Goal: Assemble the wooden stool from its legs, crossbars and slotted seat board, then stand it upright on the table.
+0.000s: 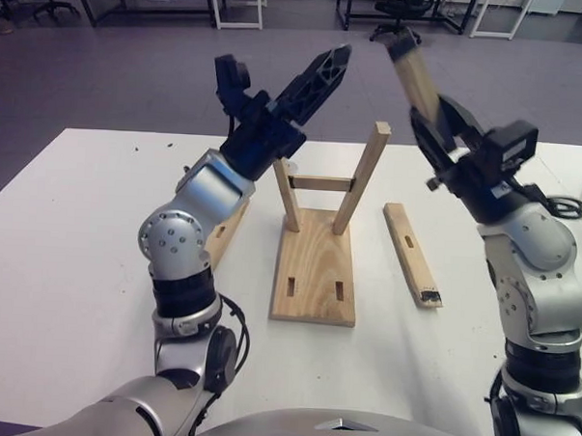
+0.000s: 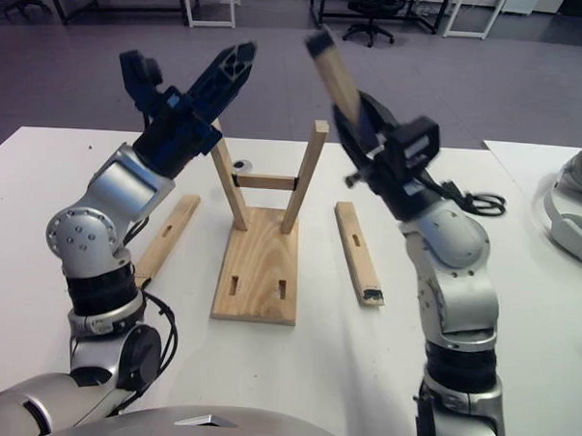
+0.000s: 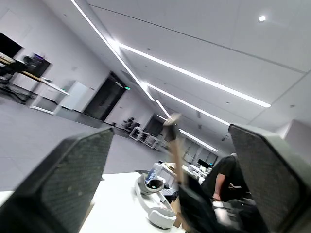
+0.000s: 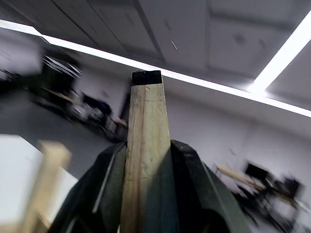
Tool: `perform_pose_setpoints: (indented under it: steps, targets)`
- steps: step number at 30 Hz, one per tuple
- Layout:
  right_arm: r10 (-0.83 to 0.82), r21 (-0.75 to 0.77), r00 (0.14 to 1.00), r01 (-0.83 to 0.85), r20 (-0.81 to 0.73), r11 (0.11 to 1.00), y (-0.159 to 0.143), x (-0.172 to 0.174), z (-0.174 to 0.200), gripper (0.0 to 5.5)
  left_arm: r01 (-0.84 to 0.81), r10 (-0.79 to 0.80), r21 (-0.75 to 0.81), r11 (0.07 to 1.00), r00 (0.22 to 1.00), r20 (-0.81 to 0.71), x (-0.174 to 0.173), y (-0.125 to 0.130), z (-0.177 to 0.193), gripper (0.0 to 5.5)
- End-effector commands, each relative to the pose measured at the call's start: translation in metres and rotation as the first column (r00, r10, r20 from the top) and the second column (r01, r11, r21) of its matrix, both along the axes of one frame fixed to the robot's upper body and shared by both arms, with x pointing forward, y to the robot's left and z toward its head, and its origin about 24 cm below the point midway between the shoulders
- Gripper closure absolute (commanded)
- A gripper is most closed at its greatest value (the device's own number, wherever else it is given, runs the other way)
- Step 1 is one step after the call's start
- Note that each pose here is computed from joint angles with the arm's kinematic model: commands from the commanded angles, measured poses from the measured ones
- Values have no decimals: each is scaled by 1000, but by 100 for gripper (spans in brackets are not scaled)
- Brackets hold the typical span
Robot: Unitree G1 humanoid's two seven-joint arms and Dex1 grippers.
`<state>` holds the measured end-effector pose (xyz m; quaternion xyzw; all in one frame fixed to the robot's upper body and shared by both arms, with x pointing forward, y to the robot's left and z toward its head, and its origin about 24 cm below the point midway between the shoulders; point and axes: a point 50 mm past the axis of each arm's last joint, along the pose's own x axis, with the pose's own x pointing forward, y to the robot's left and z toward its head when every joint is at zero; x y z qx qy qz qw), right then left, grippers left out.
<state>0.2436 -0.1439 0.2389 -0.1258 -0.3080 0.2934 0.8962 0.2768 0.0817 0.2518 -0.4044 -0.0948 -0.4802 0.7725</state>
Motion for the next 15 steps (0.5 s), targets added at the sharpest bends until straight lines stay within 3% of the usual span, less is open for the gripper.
perform_pose_setpoints:
  steps: [1, 15]
  targets:
    - [78, -83, 997, -76, 26, 994, 28, -3, 2, 419, 45, -45, 29, 999, 999, 14, -5, -7, 6, 167]
    - [100, -131, 995, -99, 1, 986, 38, 3, -9, 419, -4, 4, -11, 1000, 999, 33, -20, -2, -13, 400]
